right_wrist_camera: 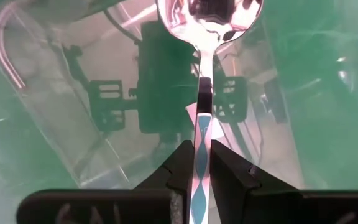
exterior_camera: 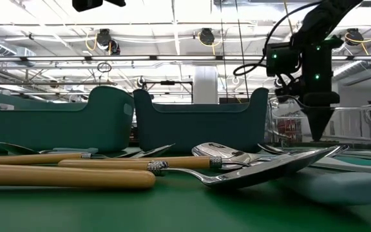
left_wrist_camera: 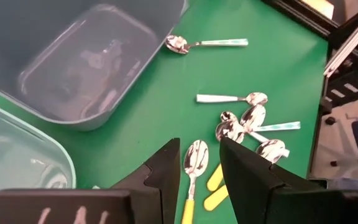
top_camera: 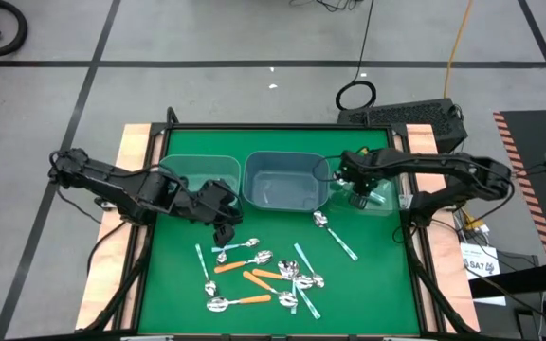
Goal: Sort silverware by color (type)
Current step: Put the white spoon into the transparent bin, then put the orange spoon into the blue bin
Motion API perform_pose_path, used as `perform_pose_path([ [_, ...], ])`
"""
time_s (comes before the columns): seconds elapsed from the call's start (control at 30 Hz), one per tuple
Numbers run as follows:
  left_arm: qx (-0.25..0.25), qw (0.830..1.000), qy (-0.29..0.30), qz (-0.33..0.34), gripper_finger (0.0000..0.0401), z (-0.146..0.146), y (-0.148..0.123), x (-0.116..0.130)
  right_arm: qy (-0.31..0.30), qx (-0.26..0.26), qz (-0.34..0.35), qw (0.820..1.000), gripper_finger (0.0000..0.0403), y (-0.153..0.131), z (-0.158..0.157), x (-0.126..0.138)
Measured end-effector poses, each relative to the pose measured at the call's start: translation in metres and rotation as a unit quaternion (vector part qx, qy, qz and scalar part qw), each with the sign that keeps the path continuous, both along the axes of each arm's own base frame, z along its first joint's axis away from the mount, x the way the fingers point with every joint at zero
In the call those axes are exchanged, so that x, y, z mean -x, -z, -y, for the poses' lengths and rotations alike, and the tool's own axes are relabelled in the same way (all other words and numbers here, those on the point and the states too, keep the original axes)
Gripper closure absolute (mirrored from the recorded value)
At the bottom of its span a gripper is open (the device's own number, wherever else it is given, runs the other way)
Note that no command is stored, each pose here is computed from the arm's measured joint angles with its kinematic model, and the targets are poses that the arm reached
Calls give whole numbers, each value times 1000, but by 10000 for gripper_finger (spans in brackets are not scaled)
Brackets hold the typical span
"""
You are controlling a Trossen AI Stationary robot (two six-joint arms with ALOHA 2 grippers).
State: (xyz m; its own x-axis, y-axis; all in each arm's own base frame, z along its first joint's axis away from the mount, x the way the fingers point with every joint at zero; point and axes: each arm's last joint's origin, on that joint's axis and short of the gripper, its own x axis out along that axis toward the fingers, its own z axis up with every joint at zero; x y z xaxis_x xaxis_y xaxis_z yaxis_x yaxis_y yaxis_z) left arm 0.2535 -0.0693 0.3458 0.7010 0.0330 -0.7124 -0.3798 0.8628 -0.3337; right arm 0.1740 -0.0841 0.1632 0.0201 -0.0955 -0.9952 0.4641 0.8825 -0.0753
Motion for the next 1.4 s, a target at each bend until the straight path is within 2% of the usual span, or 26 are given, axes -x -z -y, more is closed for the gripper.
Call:
perform_pose_path([
  [0.3,4,1000,-6,-3,281,1,3,-3,0,-9,-18,1000,356,7,1,-2],
  [0.6,-6,1000,-11,-2,281,0,3,-3,16,-9,-21,1000,286,1,2,-4],
  [0.8,-7,1000,-9,-2,281,0,3,-3,39,7,21,999,278,-33,1,-5],
  [1.0,-7,1000,-9,-2,281,0,3,-3,109,17,71,991,279,-74,-5,7],
  [1.2,-2,1000,-13,-1,281,0,3,-4,150,6,169,974,279,-103,-28,17],
  [1.4,6,1000,-15,10,281,2,1,-4,148,-15,229,962,279,-116,-56,23],
])
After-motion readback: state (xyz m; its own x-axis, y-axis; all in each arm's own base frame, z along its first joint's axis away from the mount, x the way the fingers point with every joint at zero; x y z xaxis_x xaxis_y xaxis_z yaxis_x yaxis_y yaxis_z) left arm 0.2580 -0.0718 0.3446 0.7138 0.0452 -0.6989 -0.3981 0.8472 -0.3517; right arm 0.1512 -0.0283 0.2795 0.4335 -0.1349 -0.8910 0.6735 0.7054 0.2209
